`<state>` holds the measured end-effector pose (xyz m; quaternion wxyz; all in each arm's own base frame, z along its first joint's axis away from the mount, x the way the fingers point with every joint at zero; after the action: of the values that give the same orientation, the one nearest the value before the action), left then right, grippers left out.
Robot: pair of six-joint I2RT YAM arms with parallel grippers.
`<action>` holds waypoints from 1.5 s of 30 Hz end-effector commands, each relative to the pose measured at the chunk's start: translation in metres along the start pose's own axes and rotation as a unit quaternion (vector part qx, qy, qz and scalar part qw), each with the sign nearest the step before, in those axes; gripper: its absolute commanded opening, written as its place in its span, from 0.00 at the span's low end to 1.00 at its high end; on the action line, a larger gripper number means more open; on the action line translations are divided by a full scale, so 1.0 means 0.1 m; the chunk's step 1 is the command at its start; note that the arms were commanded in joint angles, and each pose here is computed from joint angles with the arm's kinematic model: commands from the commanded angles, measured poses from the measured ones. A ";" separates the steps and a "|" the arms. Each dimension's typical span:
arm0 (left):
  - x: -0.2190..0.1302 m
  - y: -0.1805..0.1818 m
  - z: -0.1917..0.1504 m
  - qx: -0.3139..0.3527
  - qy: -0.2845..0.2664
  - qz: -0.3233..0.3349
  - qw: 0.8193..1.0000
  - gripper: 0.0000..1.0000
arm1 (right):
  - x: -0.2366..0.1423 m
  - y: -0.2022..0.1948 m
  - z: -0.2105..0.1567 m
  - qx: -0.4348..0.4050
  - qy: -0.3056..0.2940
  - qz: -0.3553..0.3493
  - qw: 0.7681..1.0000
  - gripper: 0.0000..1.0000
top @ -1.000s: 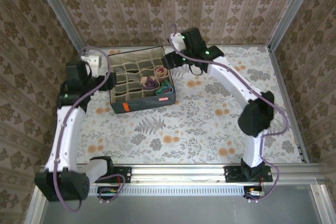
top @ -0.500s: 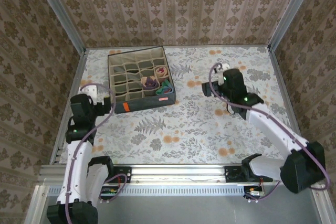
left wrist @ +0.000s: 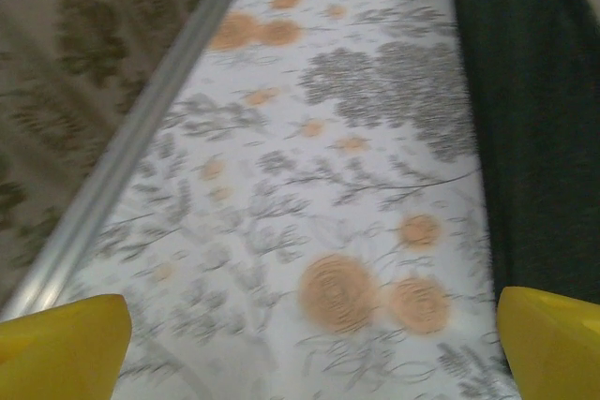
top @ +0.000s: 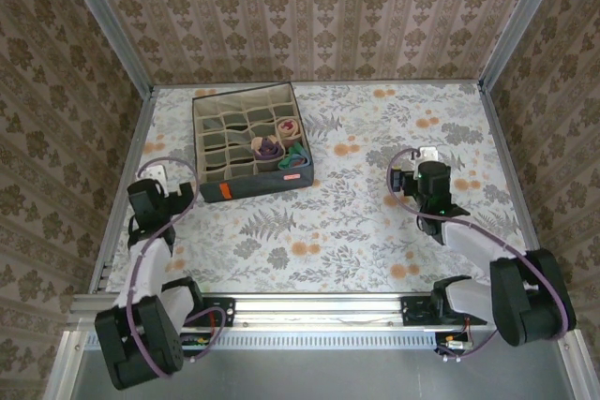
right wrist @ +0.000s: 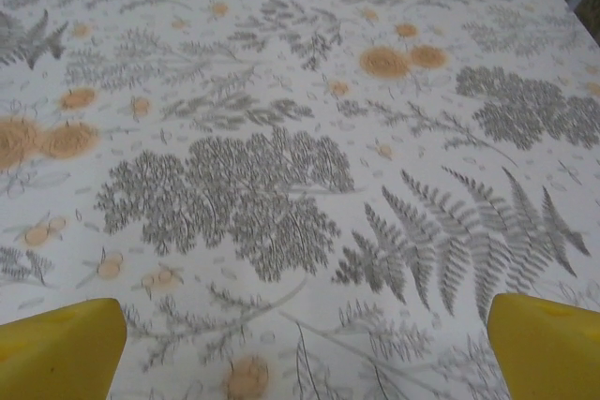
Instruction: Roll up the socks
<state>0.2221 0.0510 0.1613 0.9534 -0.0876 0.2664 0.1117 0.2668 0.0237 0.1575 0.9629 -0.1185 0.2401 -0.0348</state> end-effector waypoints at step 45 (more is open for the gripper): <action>0.75 -0.71 -0.01 0.076 -0.109 -0.086 0.987 1.00 | 0.49 -0.15 -0.08 0.035 -0.067 0.031 0.997 1.00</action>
<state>0.2989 -0.0076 0.1210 0.9840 -0.0120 0.1776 0.0009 0.3000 0.0013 0.1245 0.9765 -0.0910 0.1953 -0.0088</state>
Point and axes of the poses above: each hand's point on the last joint's axis, 136 mm out from that joint toward the fingers, its own x axis out along the fingers, its own y axis along the line the jaws close on, z = x × y, the point moved 10 cm from there along -x, back along the fingers, and after that the axes turned 10 degrees about -x, right-handed, at the moved point
